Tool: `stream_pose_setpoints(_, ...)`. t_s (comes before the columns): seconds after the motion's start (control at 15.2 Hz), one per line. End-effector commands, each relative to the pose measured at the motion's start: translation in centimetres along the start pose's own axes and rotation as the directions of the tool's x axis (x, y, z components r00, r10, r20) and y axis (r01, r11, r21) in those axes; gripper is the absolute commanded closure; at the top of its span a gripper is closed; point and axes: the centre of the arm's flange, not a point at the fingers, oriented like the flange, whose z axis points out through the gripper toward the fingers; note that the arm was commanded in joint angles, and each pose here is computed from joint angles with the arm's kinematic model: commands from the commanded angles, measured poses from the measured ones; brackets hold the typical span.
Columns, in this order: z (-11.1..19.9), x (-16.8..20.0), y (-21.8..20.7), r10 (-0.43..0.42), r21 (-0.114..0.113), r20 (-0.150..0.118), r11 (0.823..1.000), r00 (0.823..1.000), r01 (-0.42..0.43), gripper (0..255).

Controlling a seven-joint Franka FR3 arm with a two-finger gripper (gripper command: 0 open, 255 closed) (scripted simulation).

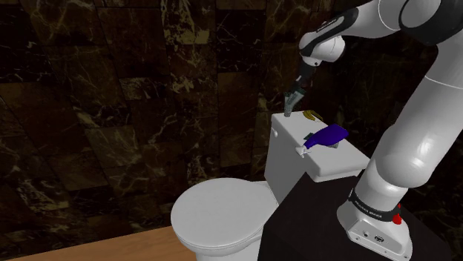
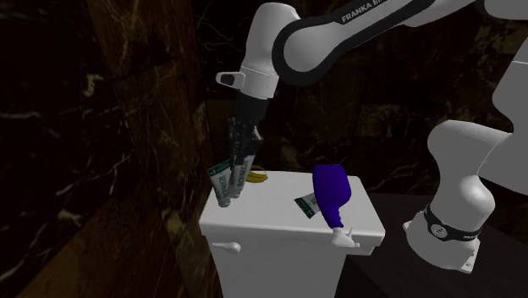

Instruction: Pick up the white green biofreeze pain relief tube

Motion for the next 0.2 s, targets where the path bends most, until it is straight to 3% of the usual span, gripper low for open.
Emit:
stream_pose_setpoints(0.0, -1.01, 0.35, 0.17, 0.0, 0.0, 0.0, 1.0, 1.0, 0.0, 255)
stream_pose_setpoints(0.13, -1.08, 0.37, 0.17, 0.0, 0.0, 0.0, 1.0, 1.0, 0.0, 255)
